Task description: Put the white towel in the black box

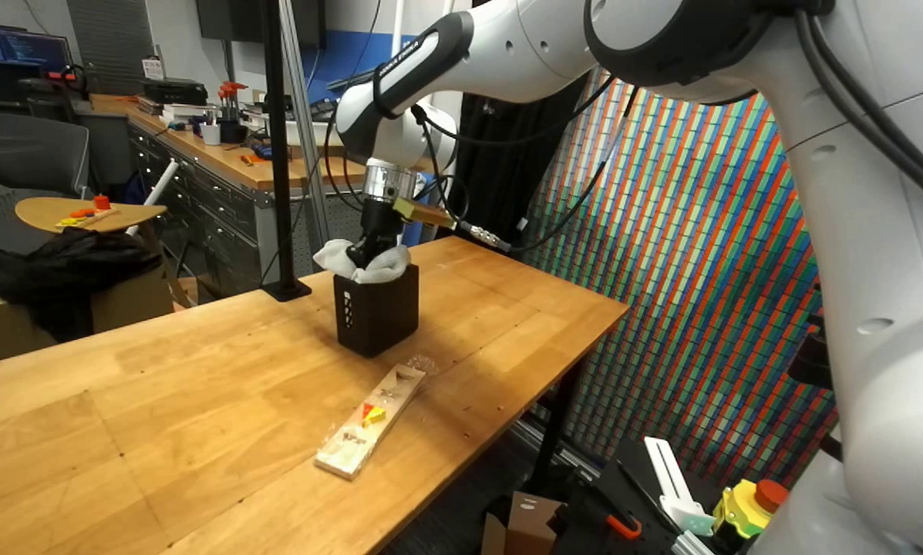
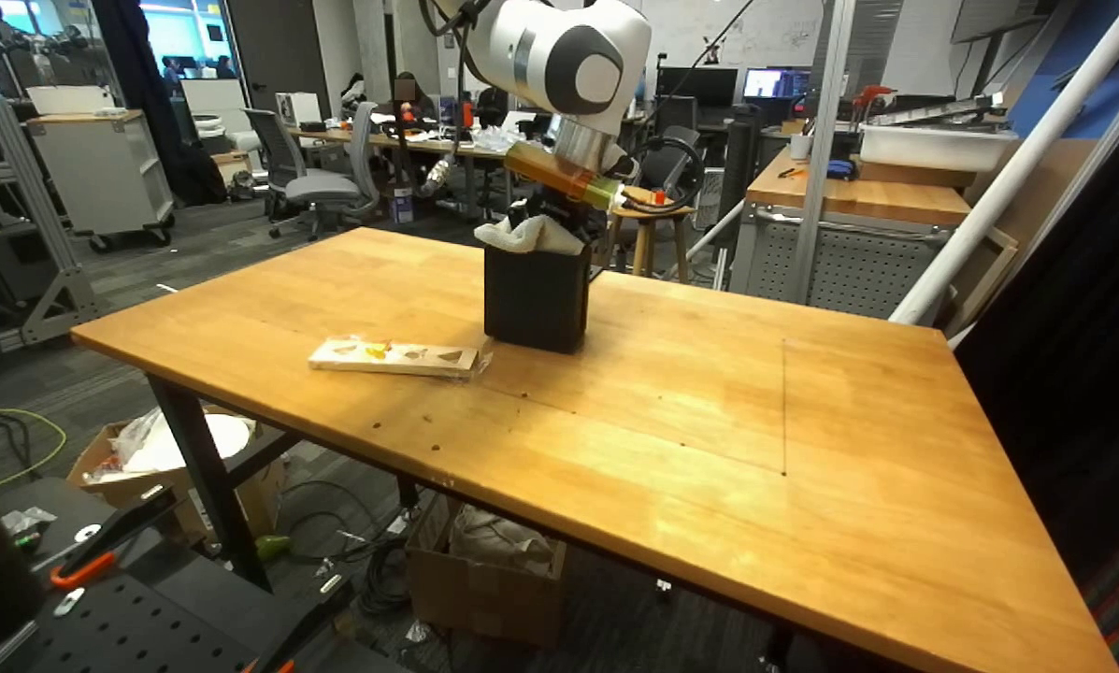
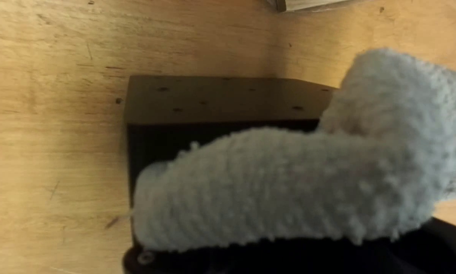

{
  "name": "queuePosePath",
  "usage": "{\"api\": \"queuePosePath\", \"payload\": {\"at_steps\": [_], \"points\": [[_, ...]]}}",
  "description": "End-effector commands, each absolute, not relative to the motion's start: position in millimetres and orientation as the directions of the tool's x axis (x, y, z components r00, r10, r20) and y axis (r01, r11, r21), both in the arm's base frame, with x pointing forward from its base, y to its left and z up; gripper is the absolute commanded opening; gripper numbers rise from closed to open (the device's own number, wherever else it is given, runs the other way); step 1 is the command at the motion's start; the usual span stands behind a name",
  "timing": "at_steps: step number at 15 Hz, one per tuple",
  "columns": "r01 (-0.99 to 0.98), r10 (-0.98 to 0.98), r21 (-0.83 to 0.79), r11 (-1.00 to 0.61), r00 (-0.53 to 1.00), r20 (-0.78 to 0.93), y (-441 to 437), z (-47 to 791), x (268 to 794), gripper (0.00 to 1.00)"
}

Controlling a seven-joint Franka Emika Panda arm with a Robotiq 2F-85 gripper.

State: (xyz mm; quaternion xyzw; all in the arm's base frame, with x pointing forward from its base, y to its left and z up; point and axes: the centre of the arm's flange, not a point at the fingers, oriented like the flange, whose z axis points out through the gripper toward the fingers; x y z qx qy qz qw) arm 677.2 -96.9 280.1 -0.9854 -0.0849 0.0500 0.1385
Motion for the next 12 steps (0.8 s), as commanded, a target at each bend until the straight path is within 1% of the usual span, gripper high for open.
{"api": "queuePosePath", "payload": {"at_steps": [1,5,12], "points": [[0.164,0.178,-0.298,-0.94,0.984,-0.02,-95,286,664,0.0],[0.172,0.18,-0.259,-0.951,0.984,-0.006,-91,315,647,0.0],[0.204,0.198,-0.178,-0.963,0.979,0.05,-80,398,618,0.0]]}}
